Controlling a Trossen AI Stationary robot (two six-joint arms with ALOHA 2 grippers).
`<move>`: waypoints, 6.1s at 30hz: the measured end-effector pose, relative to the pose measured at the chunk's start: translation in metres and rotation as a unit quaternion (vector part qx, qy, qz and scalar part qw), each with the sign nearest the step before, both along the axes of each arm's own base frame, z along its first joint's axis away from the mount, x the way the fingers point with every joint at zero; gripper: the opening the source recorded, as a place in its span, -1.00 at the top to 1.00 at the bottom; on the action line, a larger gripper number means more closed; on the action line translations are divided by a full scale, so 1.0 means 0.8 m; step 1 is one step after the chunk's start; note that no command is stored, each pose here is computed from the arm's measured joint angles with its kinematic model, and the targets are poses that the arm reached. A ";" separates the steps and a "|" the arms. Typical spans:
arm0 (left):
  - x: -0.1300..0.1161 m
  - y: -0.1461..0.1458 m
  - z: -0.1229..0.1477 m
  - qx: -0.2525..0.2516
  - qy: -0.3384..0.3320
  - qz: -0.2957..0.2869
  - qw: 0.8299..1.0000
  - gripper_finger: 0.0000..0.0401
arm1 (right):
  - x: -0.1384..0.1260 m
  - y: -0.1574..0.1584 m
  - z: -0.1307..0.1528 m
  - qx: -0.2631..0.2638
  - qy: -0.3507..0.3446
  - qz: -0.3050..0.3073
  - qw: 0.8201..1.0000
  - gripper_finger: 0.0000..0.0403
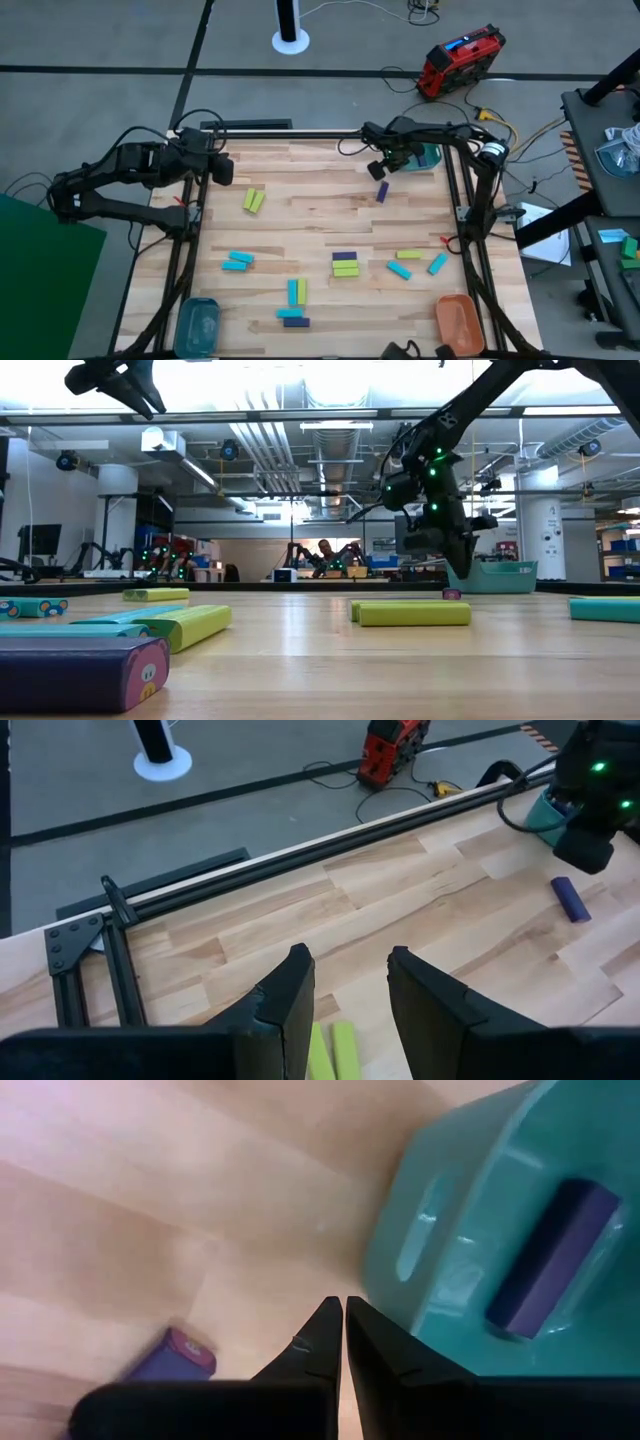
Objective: Sort blocks
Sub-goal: Put the green block into the orange bin
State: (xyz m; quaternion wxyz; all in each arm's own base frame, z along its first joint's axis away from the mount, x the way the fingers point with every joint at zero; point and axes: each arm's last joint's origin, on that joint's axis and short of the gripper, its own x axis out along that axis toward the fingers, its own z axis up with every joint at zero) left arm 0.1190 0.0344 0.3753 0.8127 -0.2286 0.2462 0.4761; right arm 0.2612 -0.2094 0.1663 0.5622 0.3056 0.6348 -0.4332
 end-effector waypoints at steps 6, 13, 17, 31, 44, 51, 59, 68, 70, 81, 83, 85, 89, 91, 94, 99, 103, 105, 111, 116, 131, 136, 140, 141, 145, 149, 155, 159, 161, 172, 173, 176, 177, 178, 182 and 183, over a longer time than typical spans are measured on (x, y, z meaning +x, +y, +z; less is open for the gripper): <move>0.001 0.000 -0.001 0.002 0.003 0.002 1.000 0.46 | -0.006 -0.006 0.008 -0.018 -0.005 -0.009 1.000 0.94; 0.005 0.001 -0.002 0.001 0.008 0.002 1.000 0.46 | -0.010 0.010 0.055 0.002 -0.103 -0.038 0.994 0.94; 0.008 0.001 -0.003 0.001 0.012 0.002 1.000 0.46 | -0.017 0.039 0.106 -0.016 -0.173 -0.044 0.984 0.94; 0.038 0.002 -0.016 -0.044 0.047 -0.050 0.997 0.46 | -0.052 0.197 0.230 -0.025 -0.374 0.013 0.927 0.94; 0.116 0.003 -0.066 -0.243 0.053 -0.016 0.968 0.46 | -0.077 0.191 0.243 -0.127 -0.342 0.111 0.924 0.94; 0.150 0.026 -0.110 -0.296 0.128 0.020 0.947 0.46 | -0.084 0.175 0.244 -0.151 -0.319 0.154 0.923 0.94; 0.168 0.056 -0.169 -0.329 0.206 -0.003 0.922 0.46 | -0.090 0.170 0.245 -0.155 -0.304 0.180 0.922 0.94; 0.155 0.082 -0.214 -0.336 0.250 -0.040 0.907 0.46 | -0.089 0.170 0.244 -0.153 -0.306 0.176 0.923 0.94; 0.151 0.090 -0.222 -0.332 0.245 -0.042 0.910 0.46 | -0.089 0.170 0.245 -0.154 -0.310 0.172 0.922 0.94; 0.141 0.109 -0.255 -0.325 0.246 -0.046 0.912 0.30 | -0.088 0.169 0.245 -0.153 -0.320 0.135 0.925 0.94; 0.139 0.108 -0.263 -0.331 0.256 -0.044 0.907 0.28 | -0.088 0.169 0.245 -0.153 -0.322 0.129 0.926 0.94; 0.138 0.108 -0.269 -0.334 0.261 -0.043 0.905 0.27 | -0.088 0.169 0.245 -0.153 -0.324 0.125 0.925 0.94; 0.138 0.108 -0.278 -0.334 0.263 -0.046 0.904 0.27 | -0.088 0.169 0.245 -0.151 -0.327 0.116 0.926 0.94; 0.140 0.108 -0.279 -0.329 0.260 -0.052 0.906 0.27 | -0.087 0.169 0.246 -0.153 -0.329 0.115 0.925 0.94; 0.141 0.109 -0.281 -0.326 0.258 -0.056 0.908 0.27 | -0.087 0.169 0.246 -0.152 -0.331 0.109 0.925 0.94; 0.142 0.110 -0.281 -0.324 0.255 -0.057 0.909 0.27 | -0.087 0.169 0.246 -0.152 -0.335 0.102 0.924 0.94; 0.142 0.110 -0.281 -0.323 0.255 -0.057 0.910 0.27 | -0.086 0.169 0.246 -0.152 -0.336 0.098 0.924 0.94; 0.142 0.109 -0.283 -0.322 0.254 -0.057 0.910 0.27 | -0.086 0.169 0.246 -0.152 -0.336 0.097 0.924 0.94; 0.133 0.104 -0.298 -0.327 0.250 -0.058 0.909 0.27 | -0.086 0.169 0.246 -0.151 -0.337 0.095 0.924 0.94; 0.131 0.103 -0.302 -0.327 0.253 -0.066 0.908 0.37 | -0.086 0.169 0.246 -0.153 -0.336 0.094 0.925 0.94; 0.164 0.109 -0.238 -0.296 0.199 -0.198 0.913 0.64 | -0.086 0.168 0.246 -0.150 -0.340 0.077 0.925 0.94; 0.189 0.107 -0.164 -0.196 0.137 -0.360 0.902 0.64 | -0.073 0.168 0.237 -0.084 -0.359 0.016 0.929 0.94; 0.209 0.106 -0.111 -0.099 0.118 -0.423 0.893 0.64 | -0.050 0.162 0.221 -0.035 -0.358 -0.023 0.933 0.94; 0.214 0.106 -0.098 -0.074 0.116 -0.431 0.892 0.64 | -0.042 0.159 0.217 -0.031 -0.362 -0.022 0.932 0.93; 0.233 0.099 -0.073 0.000 0.144 -0.436 0.888 0.64 | -0.008 0.149 0.204 -0.023 -0.395 -0.012 0.918 0.90; 0.249 0.087 -0.059 0.044 0.156 -0.440 0.883 0.64 | 0.020 0.140 0.200 -0.013 -0.448 -0.004 0.894 0.75; 0.263 0.070 -0.059 0.063 0.144 -0.453 0.877 0.64 | 0.048 0.133 0.194 0.009 -0.500 0.009 0.866 0.37; 0.272 0.062 -0.063 0.059 0.133 -0.453 0.880 0.64 | 0.062 0.129 0.194 0.018 -0.522 0.011 0.853 0.12; 0.275 0.060 -0.066 0.053 0.129 -0.450 0.882 0.64 | 0.068 0.128 0.196 0.022 -0.528 0.012 0.849 0.02; 0.291 0.061 -0.074 0.044 0.099 -0.426 0.898 0.64 | 0.089 0.124 0.189 0.035 -0.521 0.021 0.852 -0.26; 0.291 0.061 -0.074 0.046 0.098 -0.426 0.898 0.64 | 0.090 0.124 0.188 0.035 -0.520 0.021 0.853 -0.27; 0.293 0.061 -0.072 0.050 0.091 -0.425 0.899 0.64 | 0.090 0.124 0.188 0.035 -0.520 0.021 0.853 -0.26; 0.293 0.060 -0.072 0.050 0.089 -0.425 0.899 0.64 | 0.090 0.124 0.188 0.035 -0.520 0.021 0.853 -0.25; 0.294 0.060 -0.072 0.050 0.088 -0.425 0.899 0.64 | 0.090 0.124 0.188 0.034 -0.520 0.022 0.853 -0.23; 0.295 0.059 -0.070 0.055 0.081 -0.425 0.900 0.64 | 0.090 0.124 0.188 0.033 -0.519 0.024 0.854 -0.17; 0.296 0.059 -0.070 0.058 0.078 -0.425 0.900 0.64 | 0.090 0.124 0.188 0.032 -0.519 0.025 0.854 -0.15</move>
